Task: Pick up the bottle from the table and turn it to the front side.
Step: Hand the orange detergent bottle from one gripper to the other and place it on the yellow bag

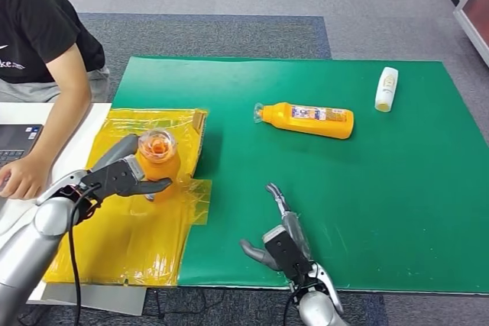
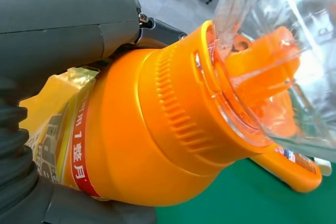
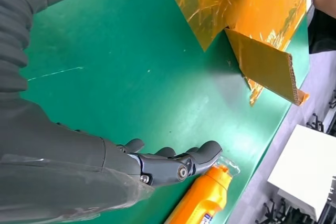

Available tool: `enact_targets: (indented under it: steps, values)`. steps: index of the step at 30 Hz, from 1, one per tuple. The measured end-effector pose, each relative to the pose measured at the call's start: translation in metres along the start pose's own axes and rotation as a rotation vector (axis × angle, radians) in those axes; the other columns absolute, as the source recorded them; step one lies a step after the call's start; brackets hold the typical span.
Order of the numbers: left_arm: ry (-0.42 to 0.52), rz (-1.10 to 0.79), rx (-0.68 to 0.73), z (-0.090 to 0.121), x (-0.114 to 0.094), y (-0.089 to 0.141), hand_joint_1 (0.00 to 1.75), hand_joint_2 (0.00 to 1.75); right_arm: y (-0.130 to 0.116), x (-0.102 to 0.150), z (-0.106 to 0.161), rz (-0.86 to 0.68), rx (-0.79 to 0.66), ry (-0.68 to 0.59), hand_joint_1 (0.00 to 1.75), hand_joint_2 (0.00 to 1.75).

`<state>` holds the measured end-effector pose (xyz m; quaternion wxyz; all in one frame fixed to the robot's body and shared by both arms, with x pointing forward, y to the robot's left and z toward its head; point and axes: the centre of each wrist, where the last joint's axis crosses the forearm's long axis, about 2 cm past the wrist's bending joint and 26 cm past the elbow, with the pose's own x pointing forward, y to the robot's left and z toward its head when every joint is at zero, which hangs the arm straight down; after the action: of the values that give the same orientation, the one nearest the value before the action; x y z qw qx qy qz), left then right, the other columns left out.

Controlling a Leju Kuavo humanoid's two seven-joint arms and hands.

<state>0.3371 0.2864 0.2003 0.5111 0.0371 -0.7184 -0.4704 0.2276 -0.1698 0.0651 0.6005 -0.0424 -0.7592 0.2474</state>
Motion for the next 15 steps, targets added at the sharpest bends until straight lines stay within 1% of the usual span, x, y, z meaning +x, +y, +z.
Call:
enact_targets:
  steps: [3, 6, 12, 15]
  values:
    - [0.015, -0.043, -0.019, -0.003, 0.002, 0.007, 1.75, 1.75, -0.001, 0.000, 0.000, -0.004, 0.000, 0.005, 0.00, 1.75]
    - [0.032, -0.080, -0.060, -0.005, 0.001, 0.008, 1.75, 1.75, -0.001, -0.001, 0.000, -0.007, 0.004, 0.014, 0.00, 1.75]
    - [0.064, -0.089, -0.203, -0.006, -0.008, 0.005, 1.75, 1.75, -0.003, -0.005, 0.000, -0.015, 0.014, 0.042, 0.00, 1.75]
    - [0.074, -0.102, -0.250, -0.008, -0.010, 0.006, 1.75, 1.75, -0.003, -0.006, -0.001, -0.020, 0.020, 0.054, 0.00, 1.75]
